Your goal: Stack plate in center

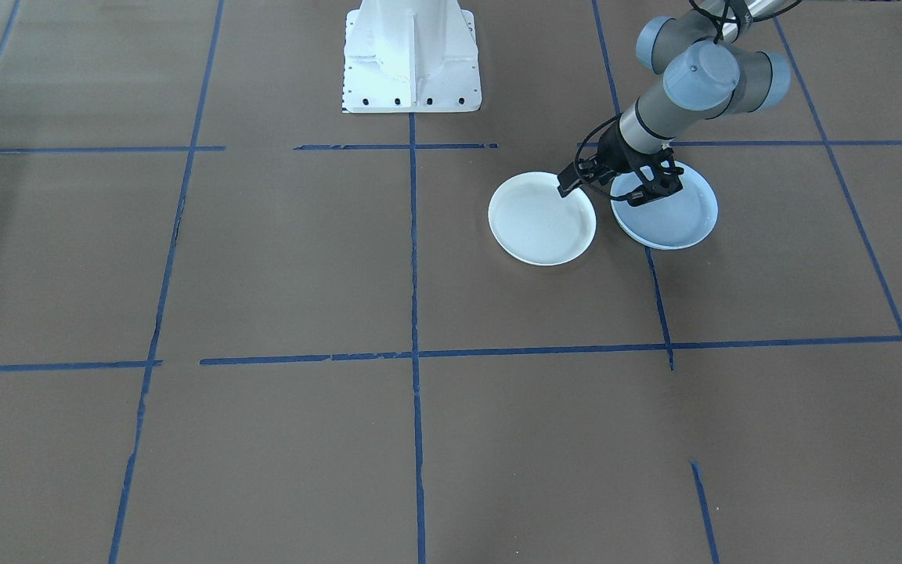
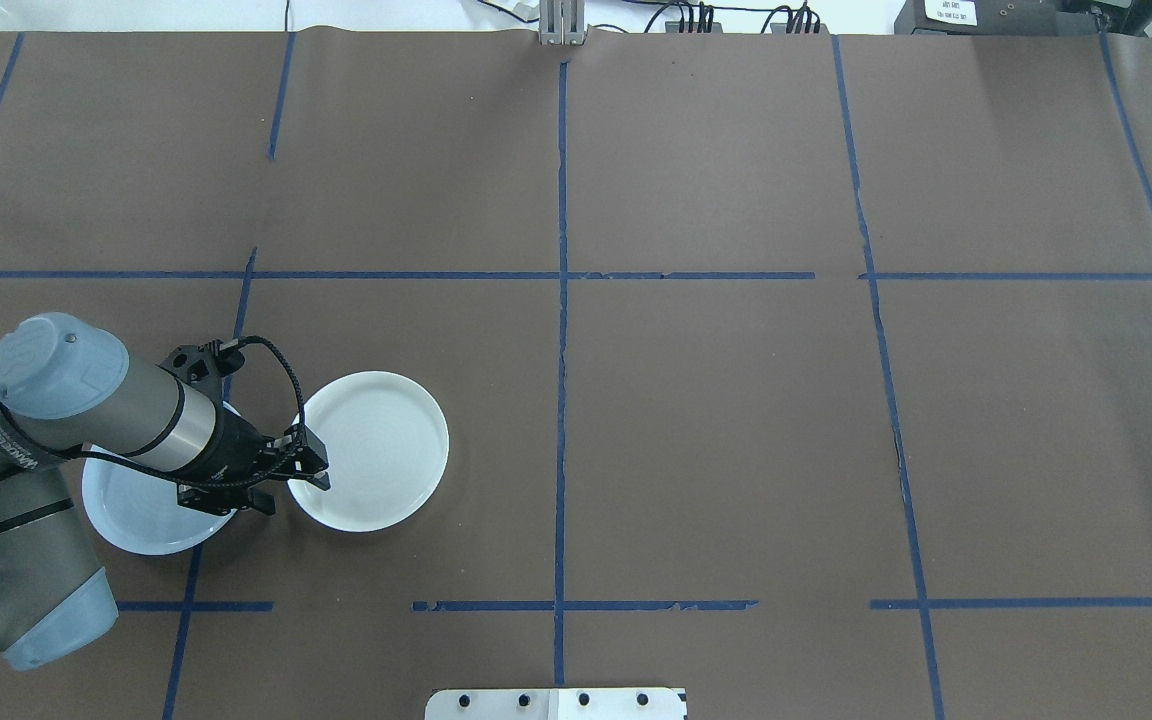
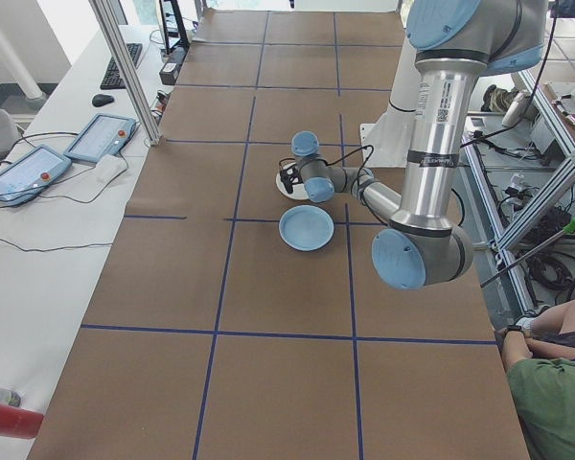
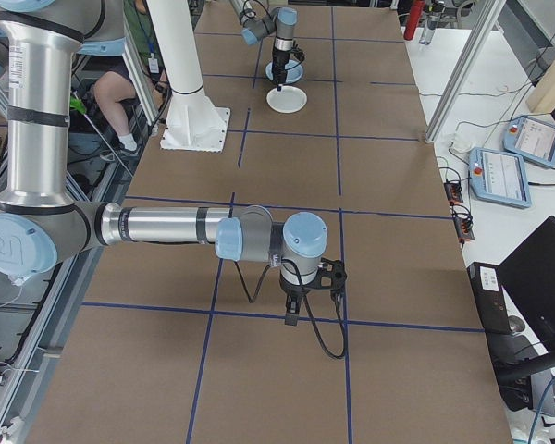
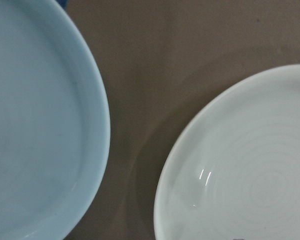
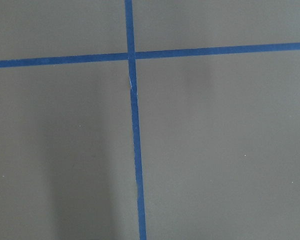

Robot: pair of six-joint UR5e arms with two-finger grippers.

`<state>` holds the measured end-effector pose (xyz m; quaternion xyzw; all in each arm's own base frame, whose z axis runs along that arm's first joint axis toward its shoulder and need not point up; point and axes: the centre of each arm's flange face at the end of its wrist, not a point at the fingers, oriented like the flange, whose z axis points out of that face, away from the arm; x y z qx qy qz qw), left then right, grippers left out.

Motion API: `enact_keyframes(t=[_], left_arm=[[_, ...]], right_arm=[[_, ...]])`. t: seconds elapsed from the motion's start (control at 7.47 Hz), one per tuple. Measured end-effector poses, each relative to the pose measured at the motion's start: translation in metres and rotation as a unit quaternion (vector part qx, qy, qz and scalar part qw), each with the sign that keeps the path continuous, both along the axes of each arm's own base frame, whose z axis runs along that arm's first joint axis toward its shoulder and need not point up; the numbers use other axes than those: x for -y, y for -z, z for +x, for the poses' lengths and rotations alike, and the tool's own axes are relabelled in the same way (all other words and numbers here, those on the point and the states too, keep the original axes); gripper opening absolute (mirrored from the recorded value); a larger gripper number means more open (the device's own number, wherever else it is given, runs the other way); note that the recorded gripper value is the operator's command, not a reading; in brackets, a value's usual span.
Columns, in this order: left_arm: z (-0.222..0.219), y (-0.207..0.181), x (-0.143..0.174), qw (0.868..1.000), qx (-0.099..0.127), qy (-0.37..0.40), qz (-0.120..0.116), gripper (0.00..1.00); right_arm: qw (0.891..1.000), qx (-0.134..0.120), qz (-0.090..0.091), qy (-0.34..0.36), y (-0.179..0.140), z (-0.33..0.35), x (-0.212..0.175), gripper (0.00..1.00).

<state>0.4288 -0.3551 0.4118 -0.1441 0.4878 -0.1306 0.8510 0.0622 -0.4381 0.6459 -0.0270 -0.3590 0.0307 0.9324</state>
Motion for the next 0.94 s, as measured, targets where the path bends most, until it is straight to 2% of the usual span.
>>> enact_keyframes(t=[0.27, 0.4, 0.54, 0.94], left_arm=[[0.0044, -0.0037, 0.0016, 1.000, -0.001, -0.002, 0.001, 0.47], [0.0073, -0.0059, 0.0031, 1.000, 0.001, -0.002, 0.001, 0.28], [0.0088, -0.0057, 0.0038, 1.000, 0.000, -0.004, 0.001, 0.03], [0.0040, 0.0002, -0.0012, 1.000, -0.014, -0.027, -0.008, 0.00]], right_arm=[[1.000, 0.000, 0.000, 0.000, 0.0000, 0.0000, 0.0000, 1.00], [1.000, 0.000, 0.000, 0.000, 0.0000, 0.0000, 0.0000, 1.00], [1.000, 0.000, 0.000, 0.000, 0.0000, 0.0000, 0.0000, 1.00], [1.000, 0.000, 0.000, 0.000, 0.0000, 0.0000, 0.0000, 1.00]])
